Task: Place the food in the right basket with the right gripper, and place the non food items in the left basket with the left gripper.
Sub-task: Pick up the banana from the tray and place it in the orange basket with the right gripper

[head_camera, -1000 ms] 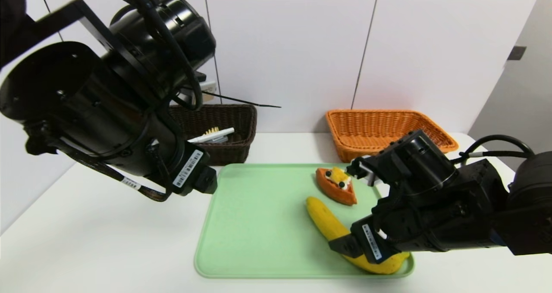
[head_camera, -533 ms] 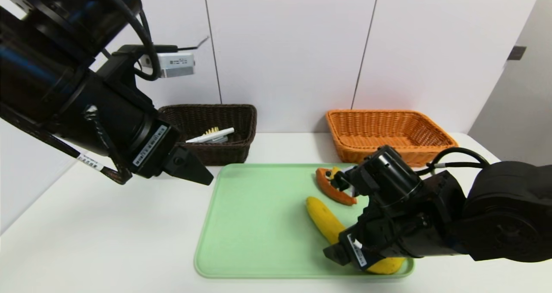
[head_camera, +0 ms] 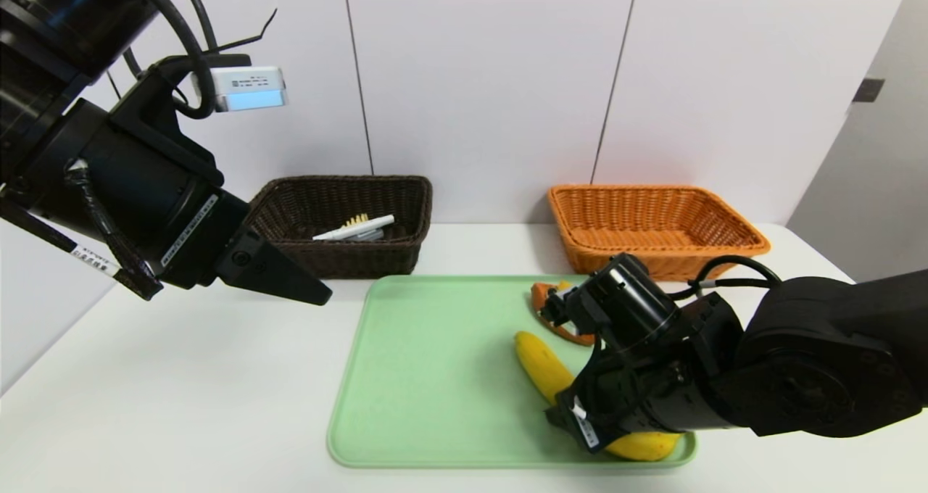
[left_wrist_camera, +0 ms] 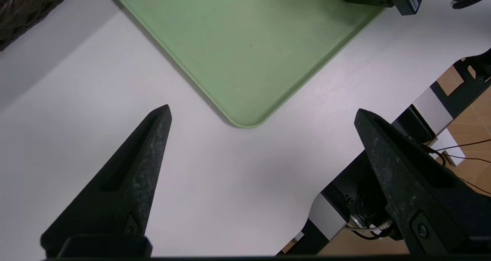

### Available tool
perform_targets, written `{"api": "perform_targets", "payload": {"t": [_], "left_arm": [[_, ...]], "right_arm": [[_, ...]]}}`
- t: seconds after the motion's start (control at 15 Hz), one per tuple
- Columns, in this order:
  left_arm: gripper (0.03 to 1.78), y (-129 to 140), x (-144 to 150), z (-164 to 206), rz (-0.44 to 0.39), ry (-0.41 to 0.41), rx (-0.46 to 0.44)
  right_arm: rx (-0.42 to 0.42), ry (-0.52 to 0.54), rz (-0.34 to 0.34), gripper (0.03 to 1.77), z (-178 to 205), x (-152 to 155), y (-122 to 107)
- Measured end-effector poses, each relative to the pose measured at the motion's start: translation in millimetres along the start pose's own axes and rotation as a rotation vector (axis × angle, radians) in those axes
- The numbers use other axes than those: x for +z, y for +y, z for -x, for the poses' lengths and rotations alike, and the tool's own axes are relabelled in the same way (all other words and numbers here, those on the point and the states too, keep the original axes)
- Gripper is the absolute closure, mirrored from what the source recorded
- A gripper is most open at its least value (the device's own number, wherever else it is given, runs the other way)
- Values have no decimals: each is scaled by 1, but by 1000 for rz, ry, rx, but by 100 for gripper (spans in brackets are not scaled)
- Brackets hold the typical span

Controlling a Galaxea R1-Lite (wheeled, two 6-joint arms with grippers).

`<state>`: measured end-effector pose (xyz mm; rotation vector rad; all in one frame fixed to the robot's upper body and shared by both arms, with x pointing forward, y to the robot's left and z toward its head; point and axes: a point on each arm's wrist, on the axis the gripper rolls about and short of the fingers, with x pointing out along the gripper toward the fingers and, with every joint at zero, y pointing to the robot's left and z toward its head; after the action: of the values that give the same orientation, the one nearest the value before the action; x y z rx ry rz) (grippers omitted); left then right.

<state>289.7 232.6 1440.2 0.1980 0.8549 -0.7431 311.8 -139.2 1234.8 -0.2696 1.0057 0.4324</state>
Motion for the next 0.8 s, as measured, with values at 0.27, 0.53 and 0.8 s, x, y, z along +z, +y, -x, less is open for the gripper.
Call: {"api": "perform_targets", "payload": {"t": [0.27, 0.53, 0.8], "left_arm": [[12, 1, 0, 0, 4, 3, 12], [12, 3, -1, -2, 13, 12, 39], [12, 3, -2, -2, 15, 15, 40]], "right_arm": [[16, -67, -11, 130, 6, 6, 0], [27, -153, -27, 136, 19, 11, -1], [-16, -294, -51, 136, 42, 24, -4]]}}
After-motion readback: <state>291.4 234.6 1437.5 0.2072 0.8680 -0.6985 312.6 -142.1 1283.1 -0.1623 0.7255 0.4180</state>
